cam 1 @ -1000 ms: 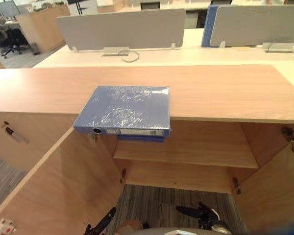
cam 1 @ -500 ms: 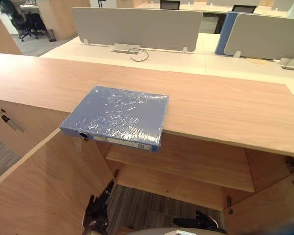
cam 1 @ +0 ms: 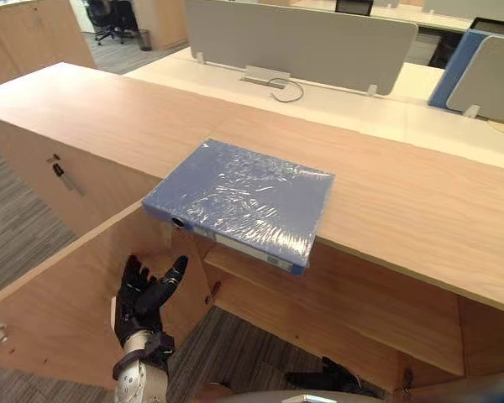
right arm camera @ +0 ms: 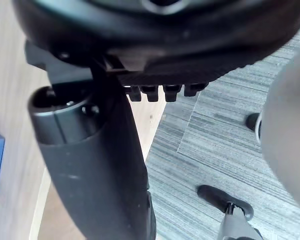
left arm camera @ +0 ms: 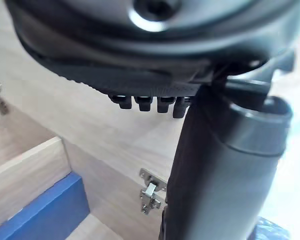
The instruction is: Walk over to the cabinet, pick up the folder, carry it to the office cabinet, place the folder inside the office cabinet, then close the office cabinet door
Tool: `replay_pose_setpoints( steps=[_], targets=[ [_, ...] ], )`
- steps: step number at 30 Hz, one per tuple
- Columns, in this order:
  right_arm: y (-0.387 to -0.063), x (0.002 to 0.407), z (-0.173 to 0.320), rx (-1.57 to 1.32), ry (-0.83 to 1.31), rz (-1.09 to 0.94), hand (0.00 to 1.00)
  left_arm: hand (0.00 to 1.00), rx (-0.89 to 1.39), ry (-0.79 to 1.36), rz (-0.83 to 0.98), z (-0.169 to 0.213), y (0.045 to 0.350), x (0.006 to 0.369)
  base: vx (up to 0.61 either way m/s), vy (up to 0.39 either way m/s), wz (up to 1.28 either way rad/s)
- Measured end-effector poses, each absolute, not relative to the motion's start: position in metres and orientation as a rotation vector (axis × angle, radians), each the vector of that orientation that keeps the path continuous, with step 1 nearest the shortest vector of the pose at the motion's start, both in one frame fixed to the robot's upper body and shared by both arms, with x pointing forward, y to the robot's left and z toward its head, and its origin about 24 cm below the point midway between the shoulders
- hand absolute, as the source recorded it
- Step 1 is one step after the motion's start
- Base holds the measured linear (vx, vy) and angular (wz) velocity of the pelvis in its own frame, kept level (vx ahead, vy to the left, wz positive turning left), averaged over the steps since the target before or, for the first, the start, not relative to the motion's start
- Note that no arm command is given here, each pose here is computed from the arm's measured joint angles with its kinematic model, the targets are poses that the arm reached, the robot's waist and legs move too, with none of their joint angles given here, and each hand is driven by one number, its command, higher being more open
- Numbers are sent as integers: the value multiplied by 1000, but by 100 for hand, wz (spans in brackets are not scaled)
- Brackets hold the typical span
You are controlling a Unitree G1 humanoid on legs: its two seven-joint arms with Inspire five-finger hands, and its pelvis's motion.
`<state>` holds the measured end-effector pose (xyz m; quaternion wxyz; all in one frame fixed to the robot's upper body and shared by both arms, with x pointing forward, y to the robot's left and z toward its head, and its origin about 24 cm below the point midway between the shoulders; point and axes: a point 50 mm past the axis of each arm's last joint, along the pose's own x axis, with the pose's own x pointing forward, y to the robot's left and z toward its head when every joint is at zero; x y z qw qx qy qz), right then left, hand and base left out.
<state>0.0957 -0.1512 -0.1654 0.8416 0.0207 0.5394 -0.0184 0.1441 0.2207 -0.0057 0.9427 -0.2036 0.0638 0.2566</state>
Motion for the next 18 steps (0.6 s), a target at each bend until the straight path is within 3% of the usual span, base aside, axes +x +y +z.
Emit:
replay_pose_setpoints(
  steps=[11,18],
  targets=[
    [-126,100,-162,74,1120,34,100,100,38,35,616,43,239,123,-76,18,11],
    [-129,97,-163,11,1129,19,100,100,345,-78,831,77,249,118,-23,14,9]
  ],
)
